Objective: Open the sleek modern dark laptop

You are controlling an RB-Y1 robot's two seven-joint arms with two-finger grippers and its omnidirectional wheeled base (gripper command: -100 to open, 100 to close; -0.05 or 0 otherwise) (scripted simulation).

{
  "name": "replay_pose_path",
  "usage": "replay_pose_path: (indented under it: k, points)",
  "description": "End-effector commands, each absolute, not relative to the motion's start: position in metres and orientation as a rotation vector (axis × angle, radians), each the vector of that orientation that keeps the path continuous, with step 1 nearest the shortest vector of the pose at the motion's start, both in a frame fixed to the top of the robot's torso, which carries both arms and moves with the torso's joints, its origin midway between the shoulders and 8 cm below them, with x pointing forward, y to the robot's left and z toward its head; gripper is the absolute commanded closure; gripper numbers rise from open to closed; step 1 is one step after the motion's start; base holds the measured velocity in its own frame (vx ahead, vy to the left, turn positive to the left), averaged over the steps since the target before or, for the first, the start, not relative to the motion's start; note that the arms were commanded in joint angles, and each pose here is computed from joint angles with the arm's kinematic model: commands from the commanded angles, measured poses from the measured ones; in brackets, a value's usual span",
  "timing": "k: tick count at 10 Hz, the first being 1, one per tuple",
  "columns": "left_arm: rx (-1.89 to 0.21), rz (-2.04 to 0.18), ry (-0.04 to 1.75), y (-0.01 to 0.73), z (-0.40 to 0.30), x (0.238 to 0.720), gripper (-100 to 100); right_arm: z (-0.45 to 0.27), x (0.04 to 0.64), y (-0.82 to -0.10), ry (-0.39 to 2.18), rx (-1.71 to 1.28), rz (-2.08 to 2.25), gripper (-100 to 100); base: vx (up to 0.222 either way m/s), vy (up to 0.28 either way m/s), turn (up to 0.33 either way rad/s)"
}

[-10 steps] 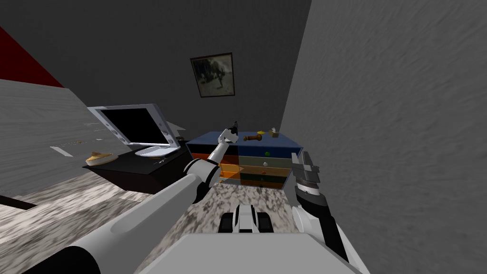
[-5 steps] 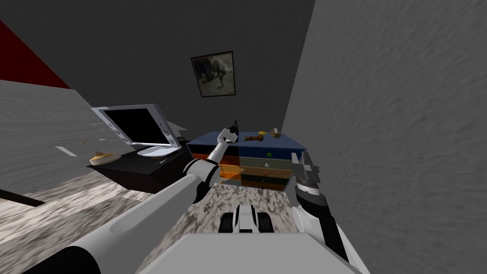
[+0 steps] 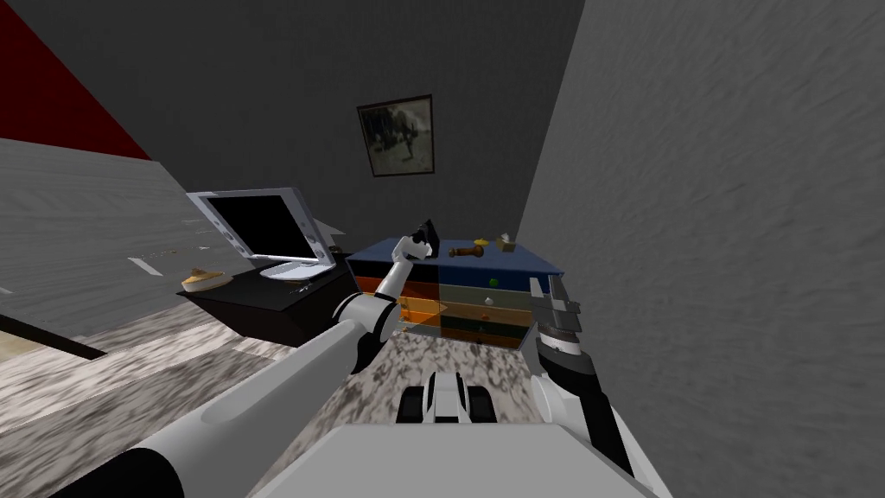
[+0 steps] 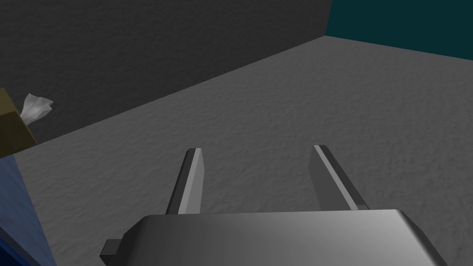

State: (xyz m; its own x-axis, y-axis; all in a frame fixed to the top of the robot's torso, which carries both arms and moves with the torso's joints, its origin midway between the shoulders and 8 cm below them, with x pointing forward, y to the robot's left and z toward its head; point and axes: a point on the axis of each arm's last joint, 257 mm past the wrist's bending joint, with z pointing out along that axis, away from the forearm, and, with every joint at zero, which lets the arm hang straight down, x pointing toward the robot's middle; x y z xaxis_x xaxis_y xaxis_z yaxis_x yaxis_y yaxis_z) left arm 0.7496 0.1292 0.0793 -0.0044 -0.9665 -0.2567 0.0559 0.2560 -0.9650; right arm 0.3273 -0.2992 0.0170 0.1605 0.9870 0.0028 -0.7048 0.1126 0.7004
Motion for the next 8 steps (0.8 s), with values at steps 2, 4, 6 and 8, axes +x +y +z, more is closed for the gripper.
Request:
replay_pose_path:
  k: [2,4,6,8]
  points:
    - [-1.076,-1.177,1.235,0.136,0.067,0.749,100,0.017,0.327,-0.299,0.543,0.643,1.334,0,0.001,0.016,0.036]
    - [-1.132,-1.250,1.200,0.140,0.060,0.748,100,0.017,0.327,-0.299,0.543,0.643,1.334,0,0.013,0.029,0.063]
    - [-1.189,-1.321,1.160,0.144,0.052,0.748,100,0.017,0.327,-0.299,0.543,0.643,1.334,0,0.010,0.028,0.032]
    - [-1.246,-1.390,1.115,0.149,0.044,0.746,100,0.017,0.327,-0.299,0.543,0.643,1.334,0,0.011,0.021,0.043]
